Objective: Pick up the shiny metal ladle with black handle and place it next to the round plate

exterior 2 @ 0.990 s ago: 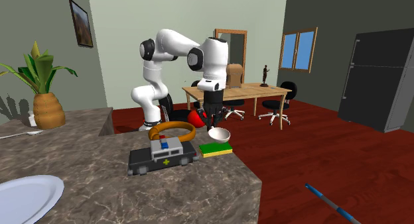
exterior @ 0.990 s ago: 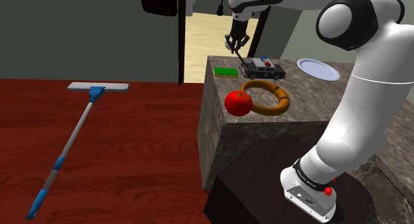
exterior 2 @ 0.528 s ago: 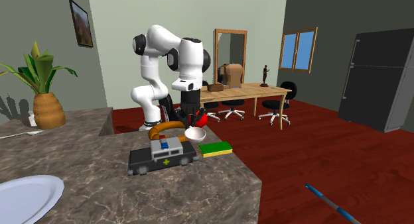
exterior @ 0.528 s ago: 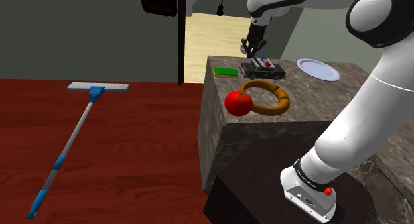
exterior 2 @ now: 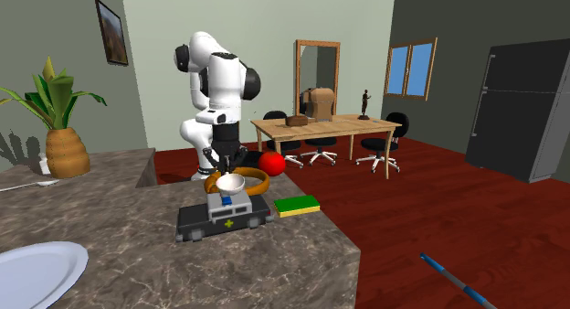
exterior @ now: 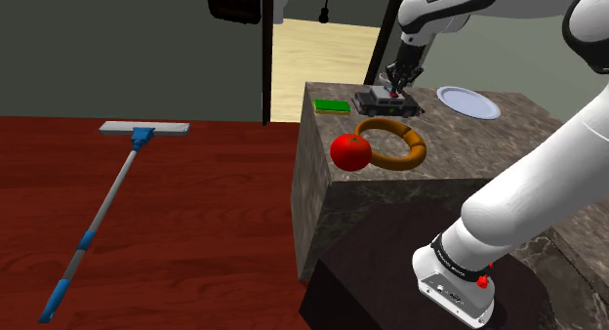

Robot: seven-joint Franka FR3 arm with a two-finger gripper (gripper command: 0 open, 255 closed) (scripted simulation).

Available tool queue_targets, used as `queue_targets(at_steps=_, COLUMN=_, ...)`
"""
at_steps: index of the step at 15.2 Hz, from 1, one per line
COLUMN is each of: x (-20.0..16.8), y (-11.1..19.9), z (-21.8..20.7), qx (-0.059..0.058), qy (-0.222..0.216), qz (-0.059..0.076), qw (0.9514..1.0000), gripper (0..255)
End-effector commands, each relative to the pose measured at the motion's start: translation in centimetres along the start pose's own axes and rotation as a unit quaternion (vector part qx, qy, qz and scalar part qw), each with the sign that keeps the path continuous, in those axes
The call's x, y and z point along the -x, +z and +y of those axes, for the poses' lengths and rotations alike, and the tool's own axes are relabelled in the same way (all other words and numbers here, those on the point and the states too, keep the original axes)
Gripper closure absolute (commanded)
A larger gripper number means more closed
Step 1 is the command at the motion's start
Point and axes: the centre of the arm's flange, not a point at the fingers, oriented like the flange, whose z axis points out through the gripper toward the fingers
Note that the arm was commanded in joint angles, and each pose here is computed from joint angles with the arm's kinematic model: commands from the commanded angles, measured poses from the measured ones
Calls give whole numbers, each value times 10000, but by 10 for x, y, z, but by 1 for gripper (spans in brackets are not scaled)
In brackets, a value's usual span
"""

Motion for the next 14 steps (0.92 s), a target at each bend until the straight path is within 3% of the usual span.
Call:
queue_targets(at_steps=1, x=11, y=0, z=23, qx=-1, qy=-5, qz=-2, qw=10000, gripper=255)
queue_targets(at_steps=14, x=86, y=9, z=177, qx=-1, qy=-6, qz=-2, qw=10000, gripper=255)
